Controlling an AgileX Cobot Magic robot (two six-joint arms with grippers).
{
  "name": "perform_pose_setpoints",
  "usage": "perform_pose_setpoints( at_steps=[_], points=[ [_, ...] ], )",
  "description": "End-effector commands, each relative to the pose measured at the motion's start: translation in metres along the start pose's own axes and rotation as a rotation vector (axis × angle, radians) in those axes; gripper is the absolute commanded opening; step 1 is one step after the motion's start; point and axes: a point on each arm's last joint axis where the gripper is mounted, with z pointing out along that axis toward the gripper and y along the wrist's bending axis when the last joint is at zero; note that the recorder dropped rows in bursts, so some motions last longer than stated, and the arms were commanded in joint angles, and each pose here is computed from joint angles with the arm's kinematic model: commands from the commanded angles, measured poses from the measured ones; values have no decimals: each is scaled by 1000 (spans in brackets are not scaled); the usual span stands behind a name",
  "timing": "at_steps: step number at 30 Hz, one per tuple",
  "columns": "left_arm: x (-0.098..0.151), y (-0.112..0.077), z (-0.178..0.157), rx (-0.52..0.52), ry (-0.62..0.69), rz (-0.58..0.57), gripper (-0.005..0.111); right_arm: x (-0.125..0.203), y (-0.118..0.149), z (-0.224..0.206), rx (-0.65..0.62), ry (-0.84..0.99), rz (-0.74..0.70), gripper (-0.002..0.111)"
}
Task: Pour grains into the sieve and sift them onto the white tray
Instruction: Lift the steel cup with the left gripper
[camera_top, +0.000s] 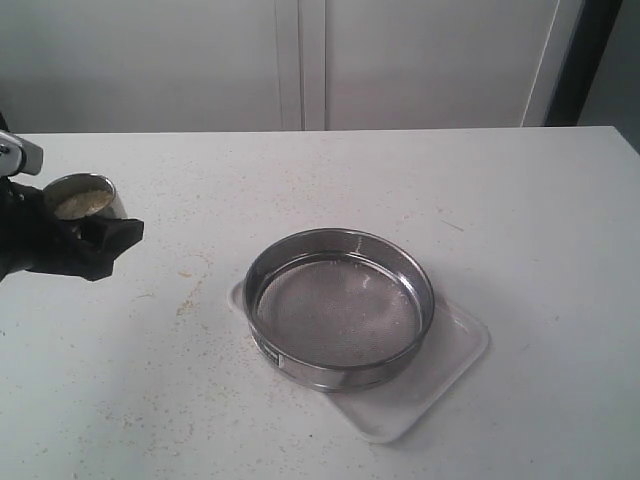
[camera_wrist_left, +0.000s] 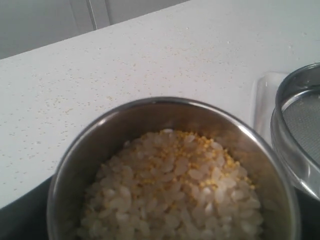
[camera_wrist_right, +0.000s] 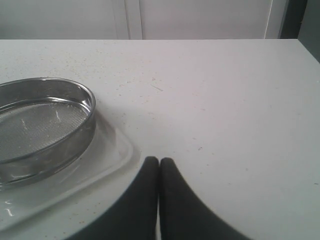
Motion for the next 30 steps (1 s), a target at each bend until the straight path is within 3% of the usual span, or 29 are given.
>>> perform_pose_setpoints(
  at_steps=[1, 8, 30],
  points=[
    [-12, -4, -11, 3, -38, -39, 0, 1, 0, 0, 1, -6, -5, 0],
    [-23, -11, -25, -22, -28, -14, 0, 1, 0, 0, 1, -6, -5, 0],
    [-77, -84, -18, 73, -20, 116, 0, 1, 0, 0, 1, -6, -5, 0]
  ],
)
